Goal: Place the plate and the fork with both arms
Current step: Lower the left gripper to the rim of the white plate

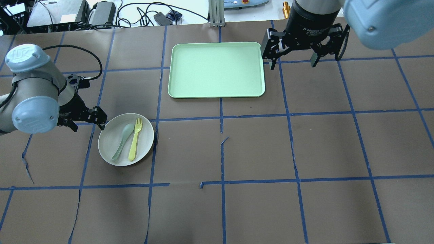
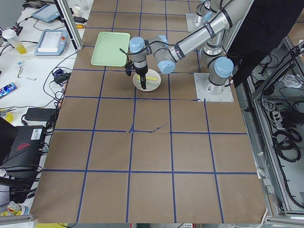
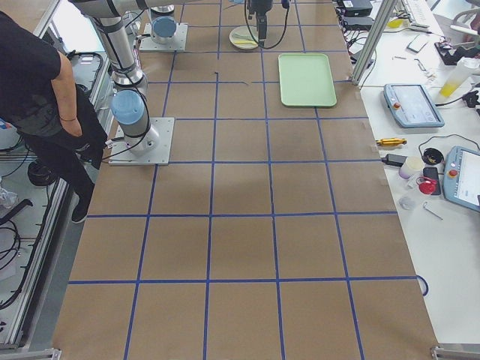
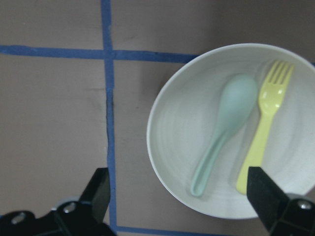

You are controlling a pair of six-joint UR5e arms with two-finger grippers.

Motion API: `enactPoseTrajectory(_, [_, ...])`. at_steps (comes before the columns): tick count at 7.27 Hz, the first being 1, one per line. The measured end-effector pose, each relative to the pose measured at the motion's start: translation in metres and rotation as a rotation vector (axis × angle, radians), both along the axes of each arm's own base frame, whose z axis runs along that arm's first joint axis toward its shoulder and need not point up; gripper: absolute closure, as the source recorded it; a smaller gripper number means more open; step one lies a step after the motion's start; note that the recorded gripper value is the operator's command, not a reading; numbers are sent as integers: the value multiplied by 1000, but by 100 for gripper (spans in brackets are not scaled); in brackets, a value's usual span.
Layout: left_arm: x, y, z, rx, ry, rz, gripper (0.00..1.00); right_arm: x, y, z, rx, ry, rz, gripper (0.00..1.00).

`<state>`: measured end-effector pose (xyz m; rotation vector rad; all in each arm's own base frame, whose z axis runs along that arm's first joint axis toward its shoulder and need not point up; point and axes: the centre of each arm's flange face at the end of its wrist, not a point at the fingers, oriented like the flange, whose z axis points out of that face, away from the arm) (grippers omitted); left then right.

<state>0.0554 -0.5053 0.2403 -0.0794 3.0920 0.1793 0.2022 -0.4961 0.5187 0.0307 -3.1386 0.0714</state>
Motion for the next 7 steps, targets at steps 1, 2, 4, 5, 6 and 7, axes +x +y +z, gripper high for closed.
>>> enactPoseTrajectory(1, [9,3,-19,-5,49,-15,19,0,0,0,0,0,0,0])
enactPoseTrajectory(2, [15,6,-34,-9,99,-20,29,0,0,0,0,0,0,0])
enactPoseTrajectory(4, [21,11,-49,-4,135,-21,47,0,0,0,0,0,0,0])
enactPoseTrajectory(5, [22,12,-52,1,140,-20,58,0,0,0,0,0,0,0])
enactPoseTrajectory(6, [22,12,-54,4,143,-20,83,0,0,0,0,0,0,0])
enactPoseTrajectory(7, [22,12,-55,6,144,-19,98,0,0,0,0,0,0,0])
